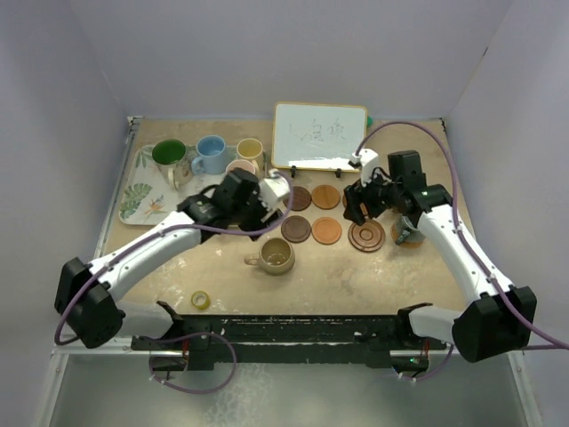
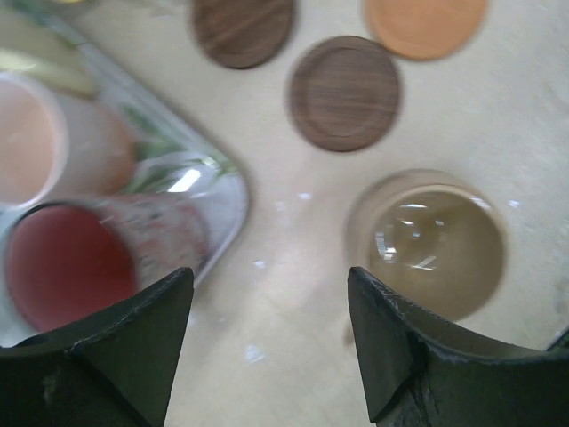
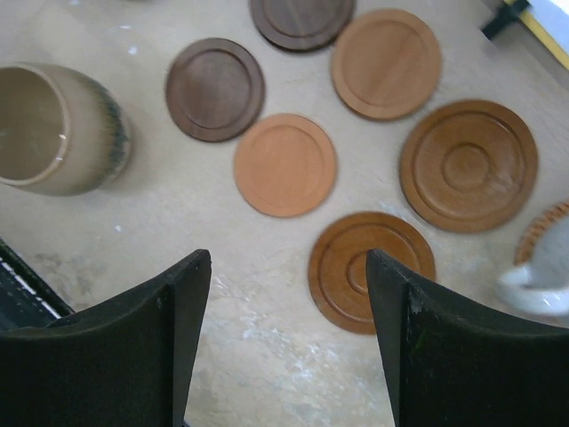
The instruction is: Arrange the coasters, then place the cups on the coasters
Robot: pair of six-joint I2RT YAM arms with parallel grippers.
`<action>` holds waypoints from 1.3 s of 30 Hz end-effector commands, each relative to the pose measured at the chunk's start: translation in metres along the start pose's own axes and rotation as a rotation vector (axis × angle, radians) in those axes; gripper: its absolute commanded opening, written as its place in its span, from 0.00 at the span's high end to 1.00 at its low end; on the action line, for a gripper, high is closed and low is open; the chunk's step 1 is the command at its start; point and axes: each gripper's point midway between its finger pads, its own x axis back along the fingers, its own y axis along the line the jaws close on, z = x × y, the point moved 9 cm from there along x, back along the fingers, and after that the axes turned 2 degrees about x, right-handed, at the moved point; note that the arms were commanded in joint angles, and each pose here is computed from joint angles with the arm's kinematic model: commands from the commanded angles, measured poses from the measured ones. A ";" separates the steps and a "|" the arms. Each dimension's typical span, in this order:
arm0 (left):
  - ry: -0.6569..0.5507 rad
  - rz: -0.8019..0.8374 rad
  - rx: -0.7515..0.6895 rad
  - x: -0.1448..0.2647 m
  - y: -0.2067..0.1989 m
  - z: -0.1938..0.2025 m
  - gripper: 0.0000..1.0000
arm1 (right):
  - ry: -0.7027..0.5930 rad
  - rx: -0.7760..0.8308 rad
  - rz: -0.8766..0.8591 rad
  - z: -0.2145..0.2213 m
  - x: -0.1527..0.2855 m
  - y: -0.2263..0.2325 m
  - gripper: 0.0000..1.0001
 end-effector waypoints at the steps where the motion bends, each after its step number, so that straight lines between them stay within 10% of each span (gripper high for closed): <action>1: -0.134 -0.088 0.084 0.044 0.045 -0.015 0.32 | -0.106 0.041 -0.084 -0.038 -0.011 0.021 0.27; 18: -0.316 -0.451 0.496 0.147 0.153 0.014 0.28 | 0.138 0.249 -0.213 -0.054 -0.110 0.135 0.26; 39: -0.328 -0.426 0.515 0.145 0.162 0.016 0.27 | 0.332 0.389 -0.123 -0.023 -0.147 0.165 0.53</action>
